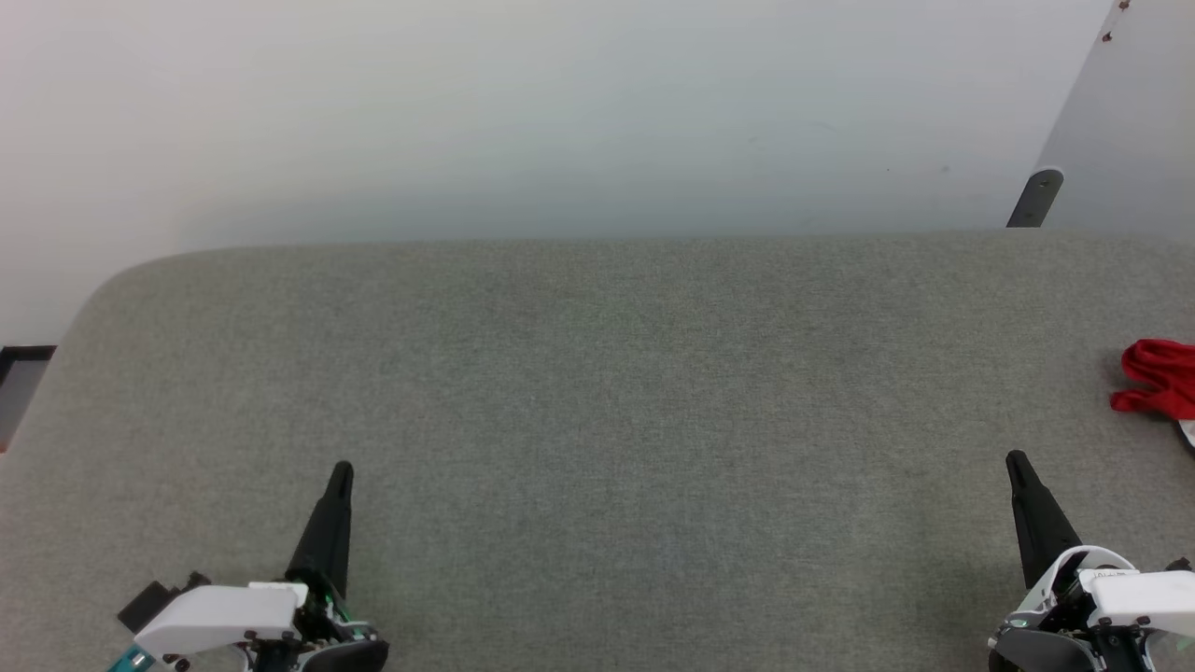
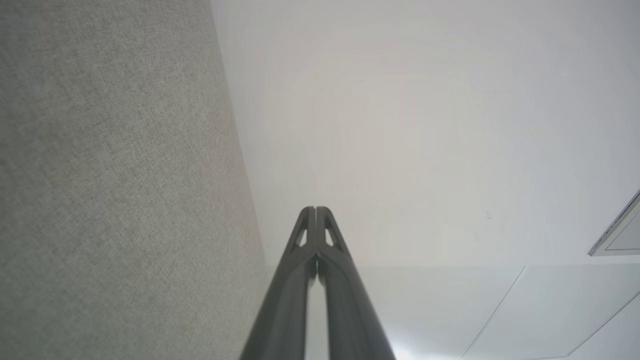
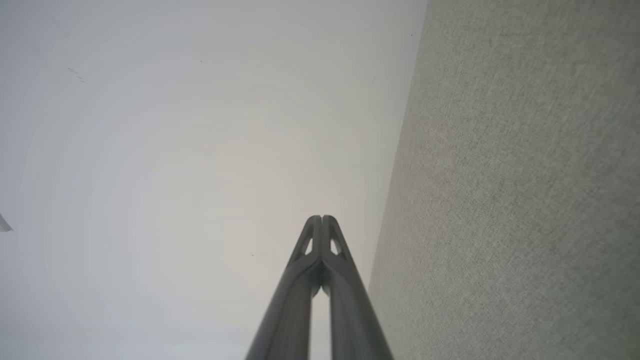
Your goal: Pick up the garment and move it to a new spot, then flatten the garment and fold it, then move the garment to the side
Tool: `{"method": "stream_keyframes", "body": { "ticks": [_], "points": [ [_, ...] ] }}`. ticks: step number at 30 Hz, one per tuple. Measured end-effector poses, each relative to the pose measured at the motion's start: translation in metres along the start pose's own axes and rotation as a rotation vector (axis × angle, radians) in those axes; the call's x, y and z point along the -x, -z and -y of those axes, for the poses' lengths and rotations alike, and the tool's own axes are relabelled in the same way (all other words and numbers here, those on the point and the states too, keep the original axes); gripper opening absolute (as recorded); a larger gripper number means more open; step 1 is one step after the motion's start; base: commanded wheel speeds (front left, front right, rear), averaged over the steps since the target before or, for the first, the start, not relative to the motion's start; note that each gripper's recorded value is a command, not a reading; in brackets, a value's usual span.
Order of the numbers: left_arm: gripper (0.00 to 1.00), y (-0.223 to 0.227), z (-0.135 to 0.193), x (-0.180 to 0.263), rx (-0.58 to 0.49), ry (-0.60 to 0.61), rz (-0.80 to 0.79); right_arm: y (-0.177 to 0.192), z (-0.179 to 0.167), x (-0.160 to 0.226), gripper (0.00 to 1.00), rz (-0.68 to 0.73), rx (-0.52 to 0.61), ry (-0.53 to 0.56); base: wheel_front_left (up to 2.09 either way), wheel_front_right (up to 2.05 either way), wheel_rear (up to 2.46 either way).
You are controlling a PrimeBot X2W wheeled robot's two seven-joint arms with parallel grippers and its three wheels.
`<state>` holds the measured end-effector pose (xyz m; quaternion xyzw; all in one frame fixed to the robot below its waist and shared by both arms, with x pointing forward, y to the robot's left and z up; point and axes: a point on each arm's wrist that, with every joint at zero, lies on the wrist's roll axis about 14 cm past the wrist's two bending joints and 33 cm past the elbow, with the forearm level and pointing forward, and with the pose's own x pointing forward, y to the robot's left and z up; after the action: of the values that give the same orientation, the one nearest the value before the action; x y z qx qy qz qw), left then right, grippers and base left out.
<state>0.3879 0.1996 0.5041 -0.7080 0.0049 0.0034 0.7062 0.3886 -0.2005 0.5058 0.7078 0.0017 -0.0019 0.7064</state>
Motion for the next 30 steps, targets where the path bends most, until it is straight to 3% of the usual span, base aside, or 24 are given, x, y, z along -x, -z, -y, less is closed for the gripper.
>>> {"method": "stream_keyframes", "body": {
  "ticks": [30],
  "points": [
    [0.00,0.0000,0.0002,0.0000,0.000,0.000,0.000,0.0000,-0.0001,0.0000,0.00,0.000,0.000,0.000,0.00,0.00,0.00]
  ]
}}
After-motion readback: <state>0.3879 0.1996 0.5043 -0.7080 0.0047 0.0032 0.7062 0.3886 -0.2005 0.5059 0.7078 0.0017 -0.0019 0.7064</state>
